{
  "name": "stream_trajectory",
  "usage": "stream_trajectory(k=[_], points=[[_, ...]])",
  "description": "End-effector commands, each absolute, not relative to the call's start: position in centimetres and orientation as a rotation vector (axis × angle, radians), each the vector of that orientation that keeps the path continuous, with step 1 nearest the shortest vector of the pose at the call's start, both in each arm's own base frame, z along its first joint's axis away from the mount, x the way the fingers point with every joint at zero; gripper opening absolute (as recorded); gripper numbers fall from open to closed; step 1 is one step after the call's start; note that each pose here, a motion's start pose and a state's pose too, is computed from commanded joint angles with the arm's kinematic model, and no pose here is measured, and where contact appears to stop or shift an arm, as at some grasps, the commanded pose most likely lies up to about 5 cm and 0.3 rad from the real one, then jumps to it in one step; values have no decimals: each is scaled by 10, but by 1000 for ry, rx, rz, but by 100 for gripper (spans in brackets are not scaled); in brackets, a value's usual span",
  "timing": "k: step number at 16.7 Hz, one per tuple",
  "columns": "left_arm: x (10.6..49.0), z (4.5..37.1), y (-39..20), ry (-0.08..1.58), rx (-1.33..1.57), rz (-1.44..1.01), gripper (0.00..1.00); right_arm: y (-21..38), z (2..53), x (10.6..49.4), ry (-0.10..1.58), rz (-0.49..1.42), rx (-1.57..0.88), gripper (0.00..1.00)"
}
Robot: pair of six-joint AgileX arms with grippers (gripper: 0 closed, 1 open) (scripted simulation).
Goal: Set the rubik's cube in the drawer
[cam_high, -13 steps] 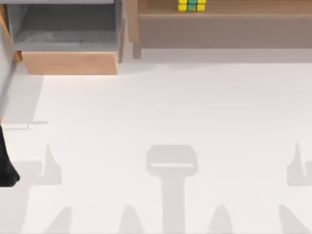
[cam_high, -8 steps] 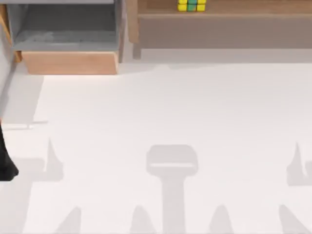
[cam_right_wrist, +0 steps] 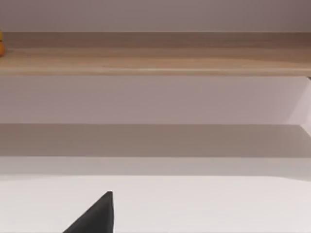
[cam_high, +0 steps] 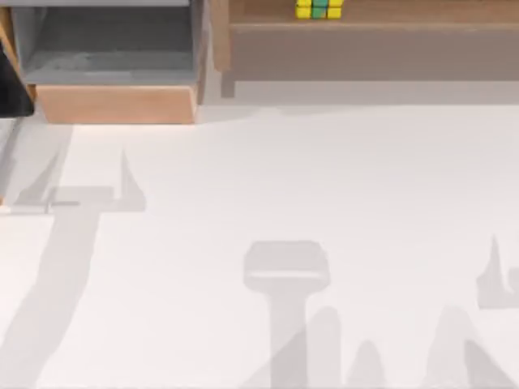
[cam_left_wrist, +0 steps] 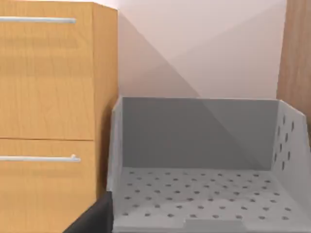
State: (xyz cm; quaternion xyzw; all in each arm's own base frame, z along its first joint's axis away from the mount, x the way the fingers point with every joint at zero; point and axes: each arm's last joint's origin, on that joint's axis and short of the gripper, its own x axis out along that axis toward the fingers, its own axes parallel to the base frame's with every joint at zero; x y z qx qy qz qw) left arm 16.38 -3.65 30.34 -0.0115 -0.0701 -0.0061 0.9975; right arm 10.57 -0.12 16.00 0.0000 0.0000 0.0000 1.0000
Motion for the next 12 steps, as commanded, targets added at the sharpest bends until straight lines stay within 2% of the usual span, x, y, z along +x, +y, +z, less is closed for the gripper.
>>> stream_trajectory(k=[3, 5, 8, 12], points=[[228, 337, -80, -150, -39, -20, 100, -1, 160, 106, 0, 0, 0, 100], [277, 337, -124, -135, -42, -29, 100, -1, 160, 106, 0, 0, 0, 100], [337, 300, -202, -89, -29, -44, 100, -1, 160, 106, 0, 0, 0, 100], [373, 224, -291, -37, -8, -52, 100, -1, 160, 106, 0, 0, 0, 100]])
